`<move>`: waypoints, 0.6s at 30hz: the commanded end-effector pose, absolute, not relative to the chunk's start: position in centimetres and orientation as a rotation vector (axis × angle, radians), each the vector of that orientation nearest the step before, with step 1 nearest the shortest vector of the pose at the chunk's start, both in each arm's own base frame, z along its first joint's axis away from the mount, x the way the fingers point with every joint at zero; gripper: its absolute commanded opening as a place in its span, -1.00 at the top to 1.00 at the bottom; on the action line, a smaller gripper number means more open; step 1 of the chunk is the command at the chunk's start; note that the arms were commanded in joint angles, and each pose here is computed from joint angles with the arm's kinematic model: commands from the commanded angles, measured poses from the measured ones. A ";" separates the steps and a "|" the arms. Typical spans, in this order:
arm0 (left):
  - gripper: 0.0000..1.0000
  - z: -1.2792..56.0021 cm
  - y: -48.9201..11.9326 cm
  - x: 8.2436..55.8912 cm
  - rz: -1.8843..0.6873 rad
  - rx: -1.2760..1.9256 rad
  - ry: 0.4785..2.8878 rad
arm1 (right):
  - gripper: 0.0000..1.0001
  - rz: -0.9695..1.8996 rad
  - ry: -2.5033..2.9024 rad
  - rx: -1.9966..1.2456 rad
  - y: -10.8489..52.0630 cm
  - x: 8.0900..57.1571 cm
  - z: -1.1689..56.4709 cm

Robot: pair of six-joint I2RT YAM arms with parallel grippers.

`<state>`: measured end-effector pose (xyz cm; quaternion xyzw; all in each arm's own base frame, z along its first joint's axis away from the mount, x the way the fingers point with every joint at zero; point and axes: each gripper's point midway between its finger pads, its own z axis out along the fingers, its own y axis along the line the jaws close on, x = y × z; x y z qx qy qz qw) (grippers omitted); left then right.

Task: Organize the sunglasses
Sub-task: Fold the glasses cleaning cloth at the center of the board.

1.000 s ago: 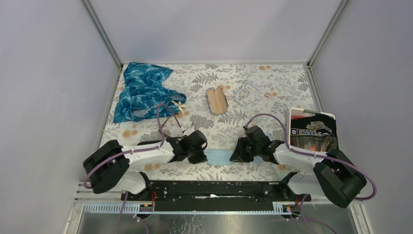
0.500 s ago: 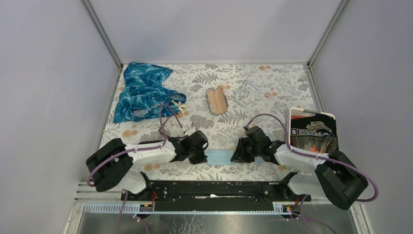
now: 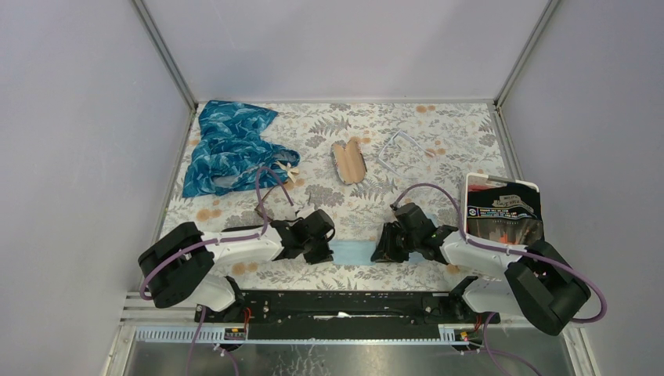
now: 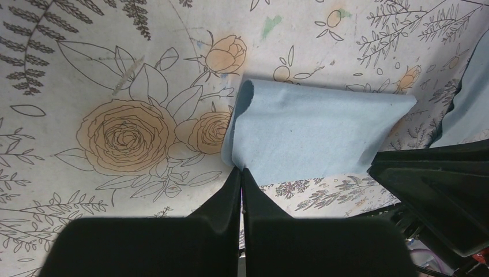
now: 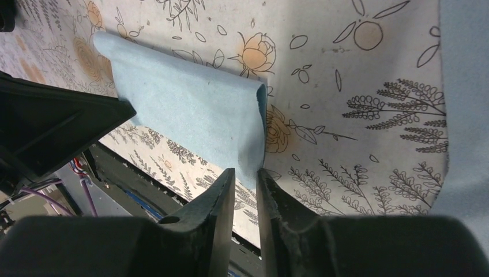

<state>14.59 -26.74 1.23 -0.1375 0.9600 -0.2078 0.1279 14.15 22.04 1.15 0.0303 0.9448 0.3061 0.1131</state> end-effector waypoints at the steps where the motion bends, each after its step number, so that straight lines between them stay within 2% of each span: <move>1: 1.00 1.4 -27.1 15.2 -0.604 -0.382 2.769 | 0.39 0.810 2.838 0.070 20.5 12.7 0.1; 6: 1.00 1.3 -27.2 15.1 -0.605 -0.374 2.773 | 0.36 0.809 2.859 0.080 20.2 12.1 -0.6; 12: 1.00 1.4 -27.2 15.1 -0.610 -0.373 2.772 | 0.51 0.814 2.859 0.070 20.5 12.3 -0.8; 15: 1.00 1.7 -27.4 15.2 -0.619 -0.369 2.768 | 0.69 0.821 2.853 0.069 20.8 12.6 -0.7; 18: 1.00 2.2 -27.5 15.4 -0.622 -0.364 2.758 | 0.98 0.819 2.830 0.075 20.8 13.0 -0.2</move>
